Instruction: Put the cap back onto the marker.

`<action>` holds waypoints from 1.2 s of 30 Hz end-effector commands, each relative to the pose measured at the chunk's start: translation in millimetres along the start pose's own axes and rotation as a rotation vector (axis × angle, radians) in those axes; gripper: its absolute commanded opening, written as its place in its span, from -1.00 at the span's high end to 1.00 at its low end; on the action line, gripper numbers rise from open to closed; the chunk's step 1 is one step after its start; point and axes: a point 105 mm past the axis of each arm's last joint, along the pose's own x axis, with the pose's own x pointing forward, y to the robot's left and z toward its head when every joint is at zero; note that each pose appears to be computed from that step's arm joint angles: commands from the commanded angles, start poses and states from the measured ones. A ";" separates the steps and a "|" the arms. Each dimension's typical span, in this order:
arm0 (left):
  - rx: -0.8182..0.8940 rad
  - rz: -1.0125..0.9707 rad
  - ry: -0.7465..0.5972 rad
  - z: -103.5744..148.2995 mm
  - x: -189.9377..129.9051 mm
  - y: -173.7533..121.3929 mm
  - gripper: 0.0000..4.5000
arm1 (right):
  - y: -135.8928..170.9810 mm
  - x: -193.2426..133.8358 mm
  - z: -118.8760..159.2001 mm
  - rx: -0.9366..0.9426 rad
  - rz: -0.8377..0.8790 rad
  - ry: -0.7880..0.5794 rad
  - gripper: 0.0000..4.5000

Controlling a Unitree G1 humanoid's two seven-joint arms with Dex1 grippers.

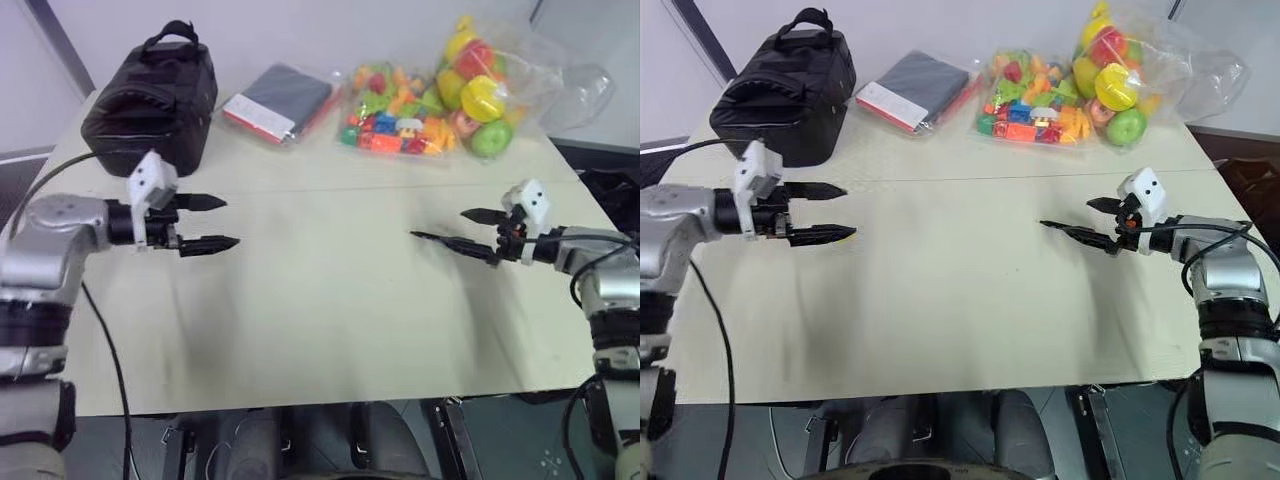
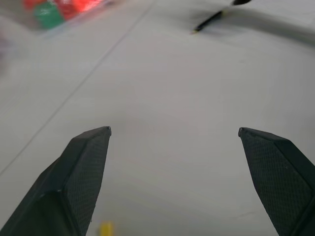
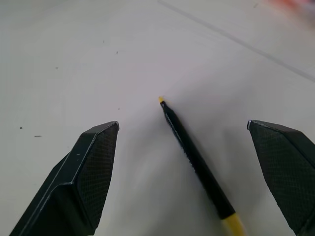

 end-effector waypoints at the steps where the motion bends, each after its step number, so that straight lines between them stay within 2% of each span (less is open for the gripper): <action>1: 0.040 -0.059 -0.020 10.4 14.2 2.6 -0.93 | -5.2 2.2 5.9 -0.017 0.030 0.001 -0.94; 8: 0.046 -0.099 -0.052 9.2 34.4 0.8 -0.93 | -13.7 5.4 0.0 -0.010 0.062 0.058 -0.94; 15: 0.033 -0.067 -0.065 4.8 30.0 -0.8 -0.93 | -14.6 13.3 -5.5 -0.033 0.076 0.101 -0.94; 25: 0.016 -0.016 -0.072 -1.1 24.3 0.7 -0.93 | -9.6 30.8 -5.3 -0.085 0.058 0.060 -0.94; 36: 0.026 0.018 -0.082 0.0 24.1 3.9 -0.93 | -9.3 32.1 -14.4 -0.064 0.056 0.101 -0.94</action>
